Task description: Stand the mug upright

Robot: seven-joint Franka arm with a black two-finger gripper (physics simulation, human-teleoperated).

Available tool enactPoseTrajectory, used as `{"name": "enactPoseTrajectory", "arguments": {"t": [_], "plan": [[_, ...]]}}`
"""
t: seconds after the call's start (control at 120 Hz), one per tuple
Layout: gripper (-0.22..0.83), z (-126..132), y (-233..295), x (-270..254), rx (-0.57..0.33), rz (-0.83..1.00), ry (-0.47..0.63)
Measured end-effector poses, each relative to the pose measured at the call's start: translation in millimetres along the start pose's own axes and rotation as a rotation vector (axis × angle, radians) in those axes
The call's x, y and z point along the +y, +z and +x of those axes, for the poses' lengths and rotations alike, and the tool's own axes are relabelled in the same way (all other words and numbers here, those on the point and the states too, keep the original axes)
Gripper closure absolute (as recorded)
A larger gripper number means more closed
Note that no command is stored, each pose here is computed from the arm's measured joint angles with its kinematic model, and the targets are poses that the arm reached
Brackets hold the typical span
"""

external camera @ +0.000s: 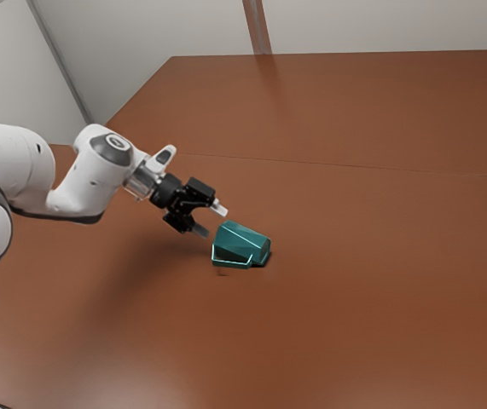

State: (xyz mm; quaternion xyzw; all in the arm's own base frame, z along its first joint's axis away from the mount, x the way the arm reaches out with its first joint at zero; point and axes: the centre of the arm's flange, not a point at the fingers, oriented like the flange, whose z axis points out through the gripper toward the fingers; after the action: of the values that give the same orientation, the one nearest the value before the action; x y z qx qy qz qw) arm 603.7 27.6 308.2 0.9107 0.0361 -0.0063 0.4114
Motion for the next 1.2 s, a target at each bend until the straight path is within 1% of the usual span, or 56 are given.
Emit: {"name": "enactPoseTrajectory", "arguments": {"t": [0.175, 0.475, 0.508, 0.625, 0.667, 0.717, 0.775, 0.85, 0.942, 1.1, 1.2], "plan": [[0.0, 1, 11, 5, 0.005, -0.031, 0.039], [0.01, 5, 32, 6, 0.018, -0.083, 0.066], [0.05, 5, 34, 6, 0.018, -0.088, 0.067], [0.35, 6, 35, 7, 0.023, -0.093, 0.078], [0.45, 6, 35, 7, 0.025, -0.094, 0.084], [0.53, 6, 34, 8, 0.025, -0.095, 0.091], [0.61, 6, 34, 9, 0.025, -0.096, 0.098], [0.67, 6, 33, 11, 0.025, -0.098, 0.106], [0.72, 6, 32, 13, 0.024, -0.099, 0.115], [0.75, 5, 27, 20, 0.03, -0.099, 0.136], [0.76, 3, 10, 43, 0.052, -0.096, 0.175]]}}
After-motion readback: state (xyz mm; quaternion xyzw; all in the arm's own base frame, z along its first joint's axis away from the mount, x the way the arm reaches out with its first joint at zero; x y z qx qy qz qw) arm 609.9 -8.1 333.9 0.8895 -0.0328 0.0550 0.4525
